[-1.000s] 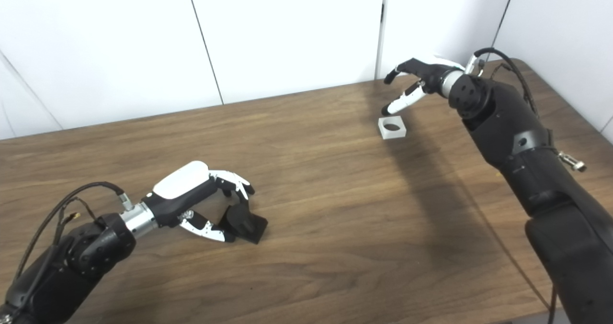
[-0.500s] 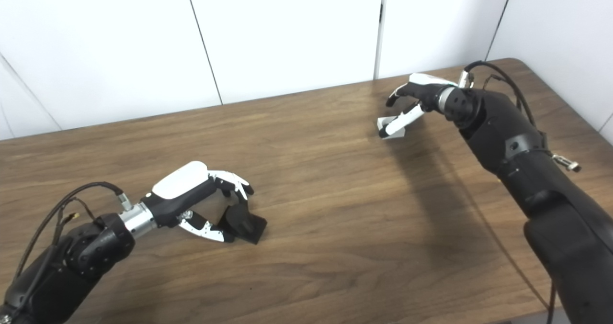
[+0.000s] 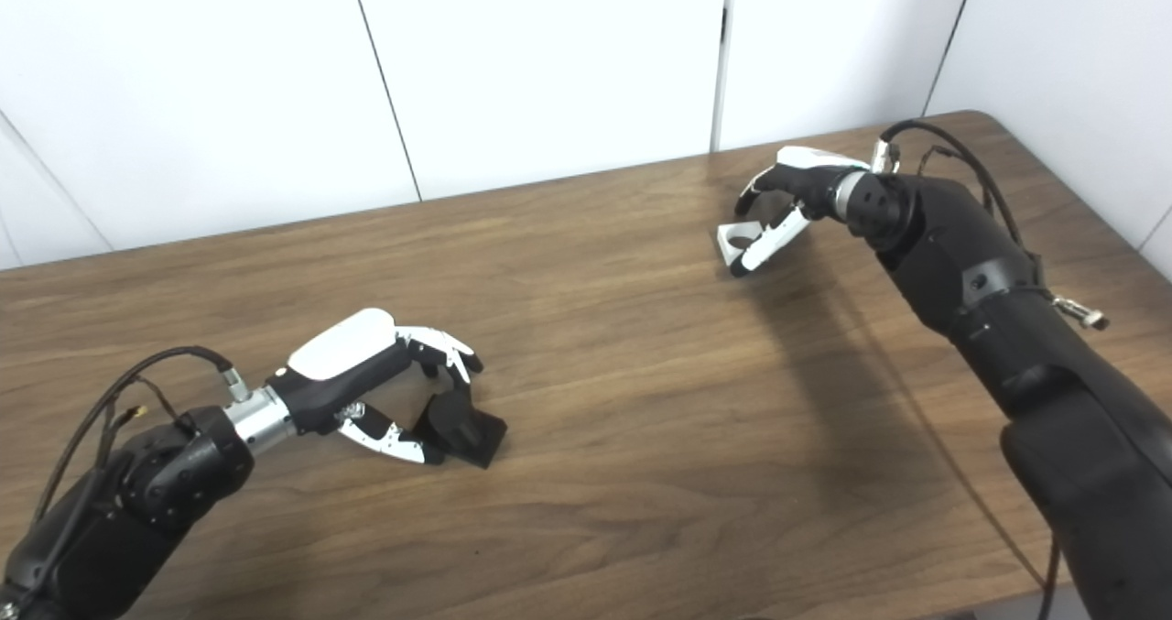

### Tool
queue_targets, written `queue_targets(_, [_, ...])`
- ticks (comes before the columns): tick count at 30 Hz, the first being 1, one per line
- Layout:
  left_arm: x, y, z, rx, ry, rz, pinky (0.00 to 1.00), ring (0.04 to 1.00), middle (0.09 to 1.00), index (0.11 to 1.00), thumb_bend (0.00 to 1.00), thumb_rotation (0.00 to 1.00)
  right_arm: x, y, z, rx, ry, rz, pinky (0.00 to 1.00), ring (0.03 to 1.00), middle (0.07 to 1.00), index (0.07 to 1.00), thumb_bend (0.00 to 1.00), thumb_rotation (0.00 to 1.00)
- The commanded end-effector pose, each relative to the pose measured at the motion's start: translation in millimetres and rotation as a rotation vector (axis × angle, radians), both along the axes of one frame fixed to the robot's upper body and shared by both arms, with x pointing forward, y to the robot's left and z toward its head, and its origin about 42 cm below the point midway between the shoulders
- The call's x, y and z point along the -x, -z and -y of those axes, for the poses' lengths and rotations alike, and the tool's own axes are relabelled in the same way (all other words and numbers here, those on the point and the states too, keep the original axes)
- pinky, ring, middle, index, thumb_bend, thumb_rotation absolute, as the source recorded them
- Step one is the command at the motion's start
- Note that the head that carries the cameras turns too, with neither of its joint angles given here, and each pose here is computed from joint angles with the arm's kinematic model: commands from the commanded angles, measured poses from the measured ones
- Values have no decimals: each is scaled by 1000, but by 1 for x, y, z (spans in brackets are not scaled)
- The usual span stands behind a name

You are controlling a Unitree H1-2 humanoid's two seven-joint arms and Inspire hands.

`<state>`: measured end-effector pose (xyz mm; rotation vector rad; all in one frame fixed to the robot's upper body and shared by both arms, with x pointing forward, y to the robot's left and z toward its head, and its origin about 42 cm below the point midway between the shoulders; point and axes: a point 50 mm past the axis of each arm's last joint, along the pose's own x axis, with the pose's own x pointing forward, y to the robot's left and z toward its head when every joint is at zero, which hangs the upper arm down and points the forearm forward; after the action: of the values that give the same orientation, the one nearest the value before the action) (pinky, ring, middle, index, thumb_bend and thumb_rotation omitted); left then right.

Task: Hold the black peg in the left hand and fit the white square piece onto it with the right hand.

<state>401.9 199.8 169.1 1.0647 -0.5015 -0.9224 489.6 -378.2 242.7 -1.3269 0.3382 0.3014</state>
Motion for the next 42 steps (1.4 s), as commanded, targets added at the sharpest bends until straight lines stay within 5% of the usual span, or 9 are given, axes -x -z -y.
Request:
queue_targets(1, [11, 19, -5, -109, 36, -50, 600, 751, 756, 491, 521, 72, -2, -12, 8, 32, 6, 38, 854, 958, 948, 778, 928, 356])
queue_targets(7, [11, 18, -7, -112, 31, -44, 604, 750, 754, 490, 521, 73, -3, -6, 8, 43, -7, 45, 845, 942, 932, 752, 842, 227])
queue_targets(18, [12, 16, -9, -113, 28, -46, 612, 758, 760, 491, 521, 73, 1, 4, 11, 39, -13, 87, 837, 917, 894, 682, 788, 143])
queue_targets(24, [12, 16, -8, -114, 28, -49, 614, 754, 758, 491, 521, 74, 2, 4, 11, 47, -32, 131, 798, 889, 855, 622, 759, 132])
queue_targets(28, [11, 16, -6, -109, 29, -49, 608, 752, 757, 491, 521, 75, 4, 4, 11, 46, -47, 172, 778, 865, 830, 502, 538, 142])
queue_targets(42, [12, 15, 0, -116, 31, -51, 614, 755, 759, 491, 520, 75, 6, 19, 6, 17, -76, 258, 767, 832, 789, 485, 526, 144])
